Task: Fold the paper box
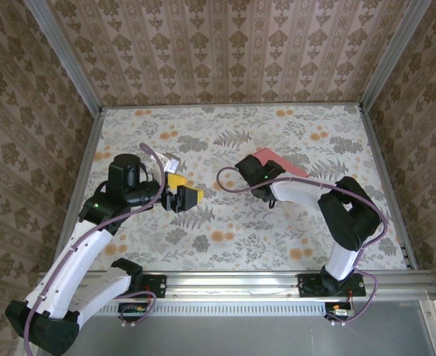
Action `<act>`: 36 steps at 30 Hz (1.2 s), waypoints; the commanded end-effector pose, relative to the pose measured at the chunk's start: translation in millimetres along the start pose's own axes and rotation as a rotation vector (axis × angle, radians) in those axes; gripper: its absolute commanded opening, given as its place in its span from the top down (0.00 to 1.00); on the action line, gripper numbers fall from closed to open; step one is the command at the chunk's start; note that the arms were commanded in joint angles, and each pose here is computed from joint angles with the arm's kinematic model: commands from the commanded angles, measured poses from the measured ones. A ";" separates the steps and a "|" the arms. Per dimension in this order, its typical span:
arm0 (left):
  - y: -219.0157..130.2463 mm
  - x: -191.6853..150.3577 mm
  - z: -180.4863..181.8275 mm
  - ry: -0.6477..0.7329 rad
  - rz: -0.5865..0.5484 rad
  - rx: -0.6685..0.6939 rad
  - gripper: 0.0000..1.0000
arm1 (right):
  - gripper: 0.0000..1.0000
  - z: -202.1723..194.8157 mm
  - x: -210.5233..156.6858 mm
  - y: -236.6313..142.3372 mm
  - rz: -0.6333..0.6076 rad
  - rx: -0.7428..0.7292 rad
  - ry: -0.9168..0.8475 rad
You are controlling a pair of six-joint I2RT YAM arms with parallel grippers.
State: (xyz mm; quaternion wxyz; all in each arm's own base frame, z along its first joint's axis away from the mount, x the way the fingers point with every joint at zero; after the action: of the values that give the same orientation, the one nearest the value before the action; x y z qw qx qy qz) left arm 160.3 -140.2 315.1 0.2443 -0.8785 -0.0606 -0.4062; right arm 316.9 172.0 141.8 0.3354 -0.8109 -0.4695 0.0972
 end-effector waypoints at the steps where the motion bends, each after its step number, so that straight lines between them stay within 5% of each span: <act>1: -2.0 -2.2 -0.9 0.004 -0.010 -0.015 0.04 | 0.51 17.3 -8.0 4.6 0.036 0.042 -0.006; 26: 1.8 -3.8 4.9 -0.016 0.003 0.013 0.04 | 0.39 24.0 -6.3 -14.9 -0.021 0.272 0.169; 36: -2.8 0.8 37.6 -0.068 -0.065 0.333 0.00 | 0.32 -14.9 -17.3 -59.6 -0.219 0.285 0.470</act>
State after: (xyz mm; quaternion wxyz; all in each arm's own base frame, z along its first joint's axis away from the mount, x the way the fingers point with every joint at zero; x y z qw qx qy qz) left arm 173.6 -131.8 300.2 0.3144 -0.8609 -0.1106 -0.3844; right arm 279.0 172.5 176.0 0.5193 -0.7261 -0.4503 -0.0159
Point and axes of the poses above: each hand's point on the last joint's axis, 136 mm out from that joint toward the fingers, its own y axis out along the fingers, its own z axis along the line the jaws close on, x = y × z, the point moved 9 cm from there along -y, back along the fingers, and after that the axes turned 5 degrees about -y, right-handed, at the moved point
